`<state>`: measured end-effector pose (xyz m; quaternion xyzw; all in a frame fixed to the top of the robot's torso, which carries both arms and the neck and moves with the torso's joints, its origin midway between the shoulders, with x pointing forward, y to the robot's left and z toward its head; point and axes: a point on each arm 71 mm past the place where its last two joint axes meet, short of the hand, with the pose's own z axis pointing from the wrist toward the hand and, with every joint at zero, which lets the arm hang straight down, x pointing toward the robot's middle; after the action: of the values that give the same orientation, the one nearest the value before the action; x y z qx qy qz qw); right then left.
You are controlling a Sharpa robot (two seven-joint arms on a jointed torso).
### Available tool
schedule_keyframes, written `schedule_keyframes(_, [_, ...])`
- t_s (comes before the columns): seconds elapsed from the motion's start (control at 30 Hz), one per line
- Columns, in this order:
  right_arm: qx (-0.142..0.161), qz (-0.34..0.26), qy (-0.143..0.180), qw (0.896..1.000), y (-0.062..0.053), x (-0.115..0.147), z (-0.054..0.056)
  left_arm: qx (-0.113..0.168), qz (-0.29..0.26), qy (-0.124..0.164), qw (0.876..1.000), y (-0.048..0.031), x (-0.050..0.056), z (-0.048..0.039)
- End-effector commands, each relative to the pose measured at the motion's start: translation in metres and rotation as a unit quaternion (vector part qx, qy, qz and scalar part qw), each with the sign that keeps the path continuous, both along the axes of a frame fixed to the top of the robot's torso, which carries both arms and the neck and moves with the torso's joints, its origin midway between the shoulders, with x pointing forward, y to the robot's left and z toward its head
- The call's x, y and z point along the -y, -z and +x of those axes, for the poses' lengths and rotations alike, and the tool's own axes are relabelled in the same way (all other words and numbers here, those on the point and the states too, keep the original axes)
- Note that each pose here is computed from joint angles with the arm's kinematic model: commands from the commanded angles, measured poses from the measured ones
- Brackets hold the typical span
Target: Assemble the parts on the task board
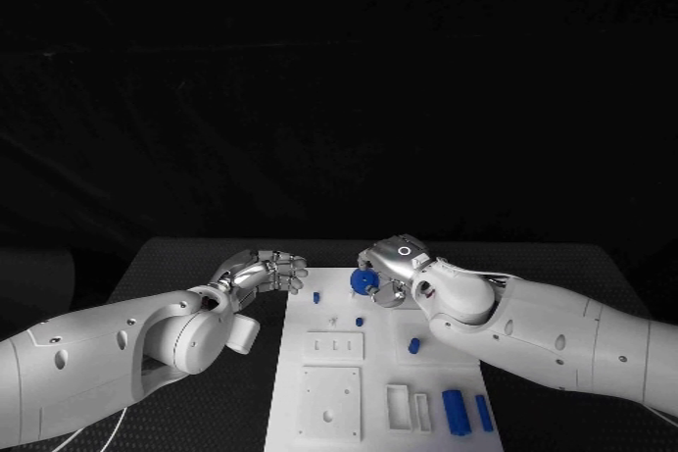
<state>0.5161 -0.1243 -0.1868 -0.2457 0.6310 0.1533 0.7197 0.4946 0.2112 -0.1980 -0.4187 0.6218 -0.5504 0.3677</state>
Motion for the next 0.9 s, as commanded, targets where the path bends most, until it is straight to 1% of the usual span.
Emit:
schedule_keyframes(0.03, [0.02,-0.016,-0.002,1.0,0.002,-0.006,-0.001,0.005,-0.002,0.007,1.0,-0.0017,0.003,-0.0005])
schedule_keyframes(0.27, [0.021,-0.034,-0.01,0.999,0.016,-0.024,-0.006,0.005,-0.003,0.009,1.0,-0.0018,0.005,-0.0006])
schedule_keyframes(0.37, [0.026,-0.041,-0.013,0.999,0.02,-0.027,-0.008,0.004,-0.003,0.011,1.0,-0.0017,0.006,-0.0005])
schedule_keyframes(0.53, [0.034,-0.045,-0.017,0.998,0.023,-0.03,-0.01,0.004,-0.004,0.011,1.0,-0.0017,0.006,-0.0007])
schedule_keyframes(0.9, [0.036,-0.048,-0.011,0.998,0.024,-0.029,-0.008,0.003,-0.004,0.014,1.0,-0.0015,0.007,-0.0004])
